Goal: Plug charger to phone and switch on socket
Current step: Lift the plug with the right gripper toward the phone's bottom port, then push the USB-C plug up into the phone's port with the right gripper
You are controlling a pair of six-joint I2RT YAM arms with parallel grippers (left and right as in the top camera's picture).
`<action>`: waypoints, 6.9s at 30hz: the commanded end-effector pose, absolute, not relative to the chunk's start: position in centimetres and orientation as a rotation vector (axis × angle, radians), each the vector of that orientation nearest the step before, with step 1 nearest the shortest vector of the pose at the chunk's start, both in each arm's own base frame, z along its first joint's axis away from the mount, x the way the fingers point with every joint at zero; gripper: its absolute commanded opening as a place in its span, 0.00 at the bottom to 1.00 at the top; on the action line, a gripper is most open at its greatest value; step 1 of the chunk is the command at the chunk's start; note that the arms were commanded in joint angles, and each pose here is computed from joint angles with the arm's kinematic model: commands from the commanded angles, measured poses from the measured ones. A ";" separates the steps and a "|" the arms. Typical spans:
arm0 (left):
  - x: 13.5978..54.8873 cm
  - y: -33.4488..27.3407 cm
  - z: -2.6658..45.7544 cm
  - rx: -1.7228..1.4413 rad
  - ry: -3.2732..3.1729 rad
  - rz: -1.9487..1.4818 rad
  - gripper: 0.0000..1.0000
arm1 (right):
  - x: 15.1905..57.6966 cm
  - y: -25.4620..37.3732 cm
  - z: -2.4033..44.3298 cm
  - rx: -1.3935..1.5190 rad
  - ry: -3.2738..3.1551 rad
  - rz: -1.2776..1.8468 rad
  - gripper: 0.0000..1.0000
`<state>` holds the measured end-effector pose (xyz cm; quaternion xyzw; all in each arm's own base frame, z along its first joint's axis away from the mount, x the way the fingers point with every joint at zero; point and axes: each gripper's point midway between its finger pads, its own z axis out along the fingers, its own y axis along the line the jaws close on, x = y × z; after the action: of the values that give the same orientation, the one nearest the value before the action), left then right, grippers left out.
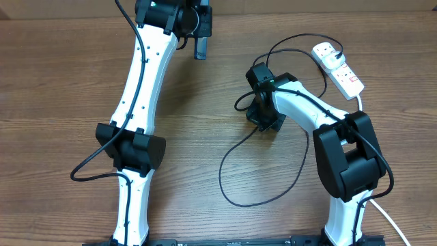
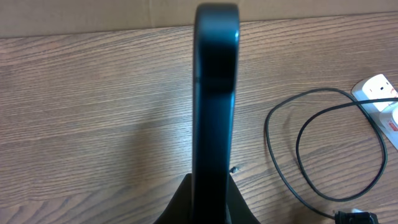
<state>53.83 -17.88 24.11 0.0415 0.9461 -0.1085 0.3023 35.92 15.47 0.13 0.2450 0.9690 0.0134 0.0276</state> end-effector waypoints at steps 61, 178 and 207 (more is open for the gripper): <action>50.7 -21.1 37.7 0.472 2.017 -1.526 0.04 | 38.5 29.4 28.0 -0.510 2.247 0.785 0.04; 47.7 -21.0 38.7 0.680 1.892 -1.656 0.04 | 39.5 29.5 30.1 -0.438 2.187 0.908 0.04; 47.3 -21.1 38.9 0.685 1.885 -1.686 0.04 | 40.4 28.7 30.9 -0.376 2.169 0.966 0.04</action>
<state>48.72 -21.25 36.69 0.2284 0.7175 -0.6092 0.2486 39.51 29.13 29.08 -0.1621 0.8517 0.3679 0.3362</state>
